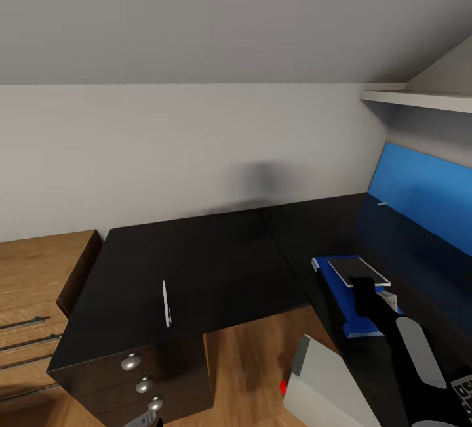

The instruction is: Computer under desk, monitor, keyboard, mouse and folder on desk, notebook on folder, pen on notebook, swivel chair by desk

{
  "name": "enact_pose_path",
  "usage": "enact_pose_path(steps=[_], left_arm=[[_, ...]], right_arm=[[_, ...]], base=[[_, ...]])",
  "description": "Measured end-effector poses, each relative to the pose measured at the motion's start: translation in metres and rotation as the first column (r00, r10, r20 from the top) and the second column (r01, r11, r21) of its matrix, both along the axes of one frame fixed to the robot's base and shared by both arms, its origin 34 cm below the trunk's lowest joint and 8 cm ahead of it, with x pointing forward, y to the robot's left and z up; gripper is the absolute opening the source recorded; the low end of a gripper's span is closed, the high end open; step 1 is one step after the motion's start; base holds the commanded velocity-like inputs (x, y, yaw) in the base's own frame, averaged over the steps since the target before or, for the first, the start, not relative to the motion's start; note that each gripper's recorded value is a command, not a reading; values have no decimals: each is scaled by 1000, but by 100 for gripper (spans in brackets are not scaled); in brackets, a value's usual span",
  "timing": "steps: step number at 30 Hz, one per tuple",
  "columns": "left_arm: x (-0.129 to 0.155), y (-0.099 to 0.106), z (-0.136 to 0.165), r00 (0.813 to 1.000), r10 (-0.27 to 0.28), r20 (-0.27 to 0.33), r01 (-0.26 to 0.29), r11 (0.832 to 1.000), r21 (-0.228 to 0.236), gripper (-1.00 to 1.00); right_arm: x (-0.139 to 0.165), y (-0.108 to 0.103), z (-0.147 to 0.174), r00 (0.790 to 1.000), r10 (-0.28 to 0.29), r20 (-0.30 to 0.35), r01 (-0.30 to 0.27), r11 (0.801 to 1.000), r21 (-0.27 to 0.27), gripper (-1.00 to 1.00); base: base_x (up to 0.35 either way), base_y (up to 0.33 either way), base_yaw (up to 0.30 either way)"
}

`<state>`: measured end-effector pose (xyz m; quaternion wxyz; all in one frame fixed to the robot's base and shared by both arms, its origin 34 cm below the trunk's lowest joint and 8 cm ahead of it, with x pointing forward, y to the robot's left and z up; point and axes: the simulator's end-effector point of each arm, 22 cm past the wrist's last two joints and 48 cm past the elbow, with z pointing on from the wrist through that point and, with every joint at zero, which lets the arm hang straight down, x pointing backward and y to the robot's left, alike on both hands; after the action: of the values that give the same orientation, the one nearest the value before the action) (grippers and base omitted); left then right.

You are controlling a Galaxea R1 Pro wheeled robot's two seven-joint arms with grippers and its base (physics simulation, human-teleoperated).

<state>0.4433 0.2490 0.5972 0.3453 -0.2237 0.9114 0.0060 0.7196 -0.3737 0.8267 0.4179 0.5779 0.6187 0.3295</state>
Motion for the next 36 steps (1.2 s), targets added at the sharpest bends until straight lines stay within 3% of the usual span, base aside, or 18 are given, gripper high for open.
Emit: enact_pose_path(steps=[7,8,36], left_arm=[[0,0,0,1000,0,1,0,1000,0,100],[0,0,0,1000,0,1,0,1000,0,100],[0,0,0,1000,0,2,0,1000,1,100]], right_arm=[[0,0,0,1000,0,0,0,1000,0,-100],[0,0,0,1000,0,0,0,1000,-1,100],[-1,1,-2,1000,7,-7,-7,1000,-6,100]], base=[[0,0,0],[0,0,0],[-33,-35,0]])
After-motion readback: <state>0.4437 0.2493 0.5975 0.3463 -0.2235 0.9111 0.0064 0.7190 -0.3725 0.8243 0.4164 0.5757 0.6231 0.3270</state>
